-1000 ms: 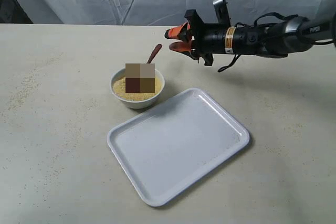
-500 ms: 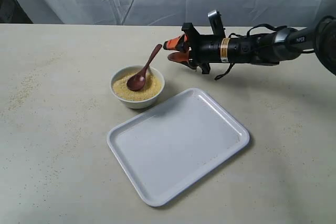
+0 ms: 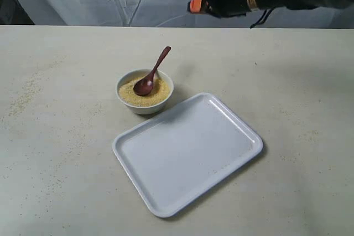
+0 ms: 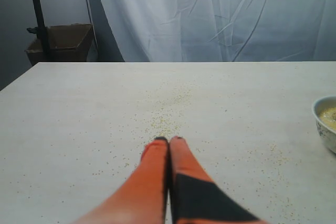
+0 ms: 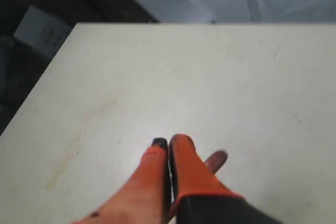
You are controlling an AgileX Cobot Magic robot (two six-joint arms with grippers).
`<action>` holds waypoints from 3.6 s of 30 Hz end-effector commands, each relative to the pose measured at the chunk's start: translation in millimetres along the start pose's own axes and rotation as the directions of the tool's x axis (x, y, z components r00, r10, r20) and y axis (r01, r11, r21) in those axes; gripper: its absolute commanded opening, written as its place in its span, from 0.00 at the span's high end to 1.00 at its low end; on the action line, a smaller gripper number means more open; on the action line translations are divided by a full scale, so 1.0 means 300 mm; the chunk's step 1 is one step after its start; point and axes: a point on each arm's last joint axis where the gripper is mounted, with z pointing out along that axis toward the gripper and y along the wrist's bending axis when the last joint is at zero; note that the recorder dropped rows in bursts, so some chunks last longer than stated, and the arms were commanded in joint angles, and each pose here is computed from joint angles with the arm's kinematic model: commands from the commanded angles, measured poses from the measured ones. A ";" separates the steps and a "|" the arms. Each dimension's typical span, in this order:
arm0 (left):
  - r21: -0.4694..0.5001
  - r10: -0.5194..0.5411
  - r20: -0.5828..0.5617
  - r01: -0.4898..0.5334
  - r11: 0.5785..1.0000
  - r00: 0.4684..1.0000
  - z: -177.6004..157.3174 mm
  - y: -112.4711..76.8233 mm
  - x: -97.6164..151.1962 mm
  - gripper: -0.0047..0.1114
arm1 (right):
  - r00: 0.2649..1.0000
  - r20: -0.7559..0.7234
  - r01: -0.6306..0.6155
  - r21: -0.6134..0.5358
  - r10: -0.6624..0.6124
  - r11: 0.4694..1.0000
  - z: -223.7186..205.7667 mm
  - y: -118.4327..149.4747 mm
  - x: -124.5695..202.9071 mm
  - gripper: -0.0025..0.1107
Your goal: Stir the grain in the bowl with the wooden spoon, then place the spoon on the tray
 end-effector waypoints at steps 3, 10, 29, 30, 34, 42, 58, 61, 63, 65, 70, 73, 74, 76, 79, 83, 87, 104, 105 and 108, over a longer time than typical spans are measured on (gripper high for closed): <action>-0.002 0.002 0.003 -0.002 1.000 1.000 -0.001 0.000 0.001 0.96 | 0.934 0.191 0.212 0.387 -0.303 0.897 -0.122 -0.003 -0.158 0.99; -0.002 0.002 0.003 -0.002 1.000 1.000 -0.001 0.000 0.001 0.96 | 0.888 0.243 0.006 0.842 -0.390 0.539 -0.266 -0.111 -0.208 0.99; -0.002 0.002 0.003 -0.002 1.000 1.000 -0.001 0.000 0.001 0.96 | 0.986 -0.142 0.047 -0.235 -0.082 0.971 -0.064 0.140 0.067 0.99; -0.002 0.002 0.003 -0.002 1.000 1.000 -0.001 0.000 0.001 0.96 | 0.994 -0.088 0.046 -0.249 -0.069 0.968 -0.061 0.141 0.073 0.99; -0.002 0.002 0.003 -0.002 1.000 1.000 -0.001 0.000 0.001 0.96 | 0.998 0.038 0.058 -0.133 -0.054 0.989 -0.031 0.097 0.156 0.99; -0.002 0.002 0.003 -0.002 1.000 1.000 -0.001 0.000 0.001 0.96 | 0.986 0.147 -0.028 0.629 -0.084 0.777 -0.115 -0.001 0.120 0.99; -0.002 0.002 0.003 -0.002 1.000 1.000 -0.001 0.000 0.001 0.96 | 0.969 -0.103 0.243 0.208 -0.226 0.947 0.014 0.300 0.277 0.99; -0.002 0.002 0.003 -0.002 1.000 1.000 -0.001 0.000 0.001 0.96 | 0.908 -0.166 0.410 0.170 -0.384 0.896 -0.011 0.321 0.272 0.99; -0.002 0.002 0.003 -0.002 1.000 1.000 -0.001 0.000 0.001 0.96 | 0.922 -0.064 0.379 0.363 -0.383 0.851 -0.069 0.300 0.190 0.99; -0.002 0.002 0.003 -0.002 1.000 1.000 -0.001 0.000 0.001 0.96 | 0.945 0.162 0.169 0.500 -0.283 0.850 -0.144 0.251 0.095 0.99; -0.002 0.002 0.003 -0.002 1.000 1.000 -0.001 0.000 0.001 0.96 | 0.919 0.391 -0.190 0.540 -0.045 0.820 -0.210 0.174 0.054 0.99; -0.002 0.002 0.003 -0.002 1.000 1.000 -0.001 0.000 0.001 0.96 | 0.930 0.242 0.099 0.562 -0.277 0.821 -0.187 0.229 0.060 0.99; -0.002 0.002 0.003 -0.002 1.000 1.000 -0.001 0.000 0.001 0.96 | 0.907 0.130 0.274 0.542 -0.402 0.794 -0.178 0.247 0.069 0.99; -0.002 0.002 0.003 -0.002 1.000 1.000 -0.001 0.000 0.001 0.96 | 0.823 -0.060 0.527 0.454 -0.566 0.719 -0.163 0.274 0.093 0.99; -0.002 0.002 0.003 -0.002 1.000 1.000 -0.001 0.000 0.001 0.96 | 0.638 -0.260 0.760 0.363 -0.725 0.538 -0.168 0.255 0.102 0.99; -0.002 0.002 0.003 -0.002 1.000 1.000 -0.001 0.000 0.001 0.96 | 0.811 -0.129 0.552 0.489 -0.570 0.675 -0.217 0.179 0.054 0.99; -0.002 0.002 0.003 -0.002 1.000 1.000 -0.001 0.000 0.001 0.96 | 0.979 0.181 -0.006 0.484 -0.093 0.875 -0.243 0.140 0.040 0.99; -0.002 0.002 0.003 -0.002 1.000 1.000 -0.001 0.000 0.001 0.96 | 0.974 0.202 -0.002 0.457 -0.102 0.890 -0.233 0.170 0.034 0.99; -0.002 0.002 0.003 -0.002 1.000 1.000 -0.001 0.000 0.001 0.96 | 0.970 0.111 0.140 0.463 -0.214 0.875 -0.226 0.177 0.045 0.99; -0.002 0.002 0.003 -0.002 1.000 1.000 -0.001 0.000 0.001 0.96 | 0.901 -0.113 0.426 0.415 -0.419 0.804 -0.214 0.188 0.082 0.99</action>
